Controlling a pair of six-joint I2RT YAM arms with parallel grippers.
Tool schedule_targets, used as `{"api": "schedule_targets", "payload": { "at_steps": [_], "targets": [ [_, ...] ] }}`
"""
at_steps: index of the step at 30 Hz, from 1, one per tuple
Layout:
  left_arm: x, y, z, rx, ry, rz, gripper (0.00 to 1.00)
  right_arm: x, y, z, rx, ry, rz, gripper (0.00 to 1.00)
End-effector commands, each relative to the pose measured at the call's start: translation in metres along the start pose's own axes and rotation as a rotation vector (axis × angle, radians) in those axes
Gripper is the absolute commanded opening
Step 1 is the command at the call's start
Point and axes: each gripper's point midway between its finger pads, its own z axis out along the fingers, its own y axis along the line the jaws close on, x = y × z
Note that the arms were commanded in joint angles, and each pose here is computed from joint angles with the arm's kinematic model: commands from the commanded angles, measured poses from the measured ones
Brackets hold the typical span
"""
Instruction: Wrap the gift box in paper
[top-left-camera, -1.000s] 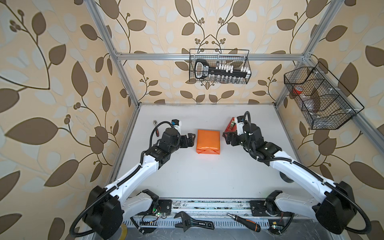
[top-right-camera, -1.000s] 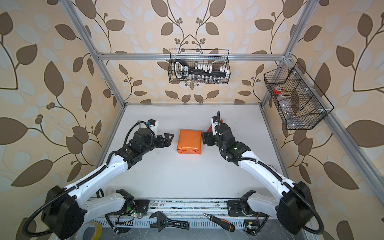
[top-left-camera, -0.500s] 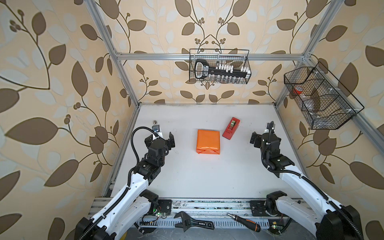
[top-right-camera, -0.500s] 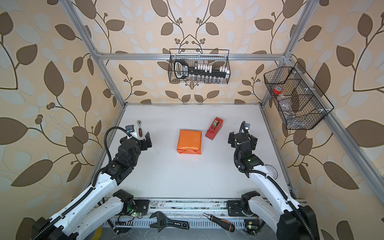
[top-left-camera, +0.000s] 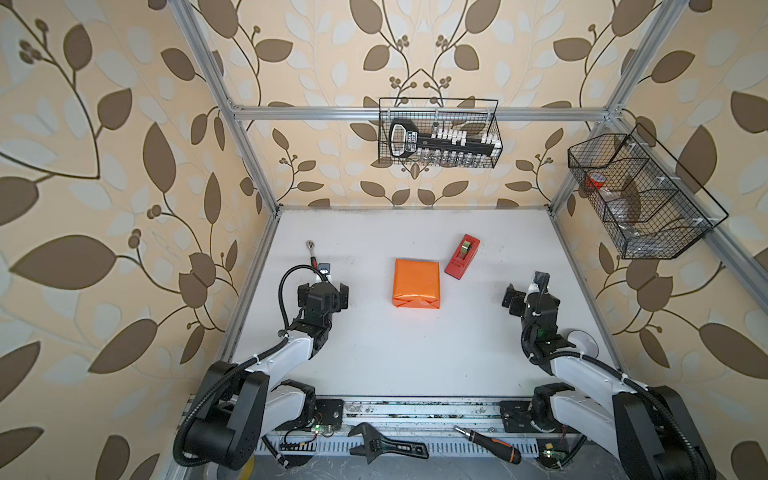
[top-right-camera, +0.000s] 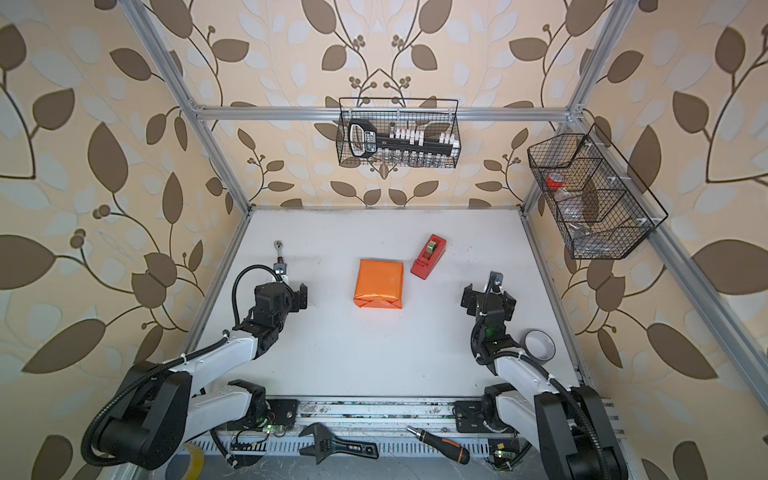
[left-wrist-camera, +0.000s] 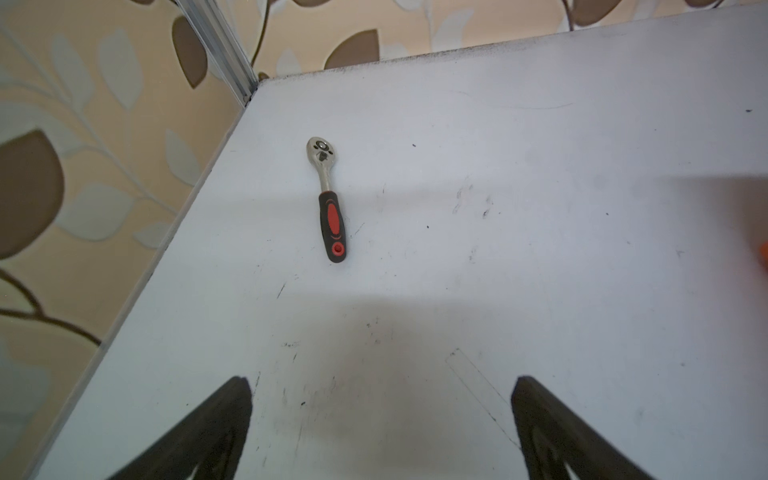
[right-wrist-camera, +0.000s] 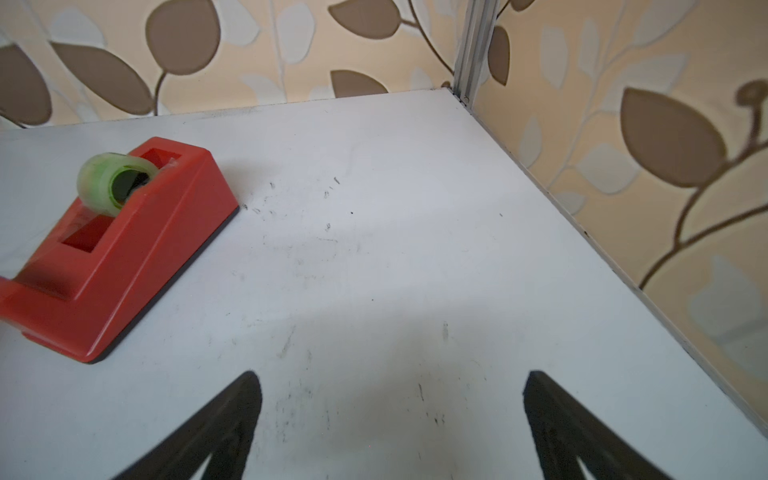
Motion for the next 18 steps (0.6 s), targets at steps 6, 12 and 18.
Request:
{"api": "schedule_targets", "payload": {
  "at_steps": [6,12,18],
  "targets": [
    [-0.026,-0.006,0.023,0.059,-0.09,-0.046,0.99,-0.036,0.012,0.006,-0.069,-0.155,-0.03,1.0],
    [-0.009,0.002,0.049,0.072,-0.085,-0.104,0.99,-0.018,0.018,0.014,-0.106,-0.181,-0.048,1.0],
    [-0.004,0.003,0.051,0.096,-0.031,-0.119,0.99,-0.018,0.01,0.018,-0.096,-0.162,-0.01,1.0]
  ]
}}
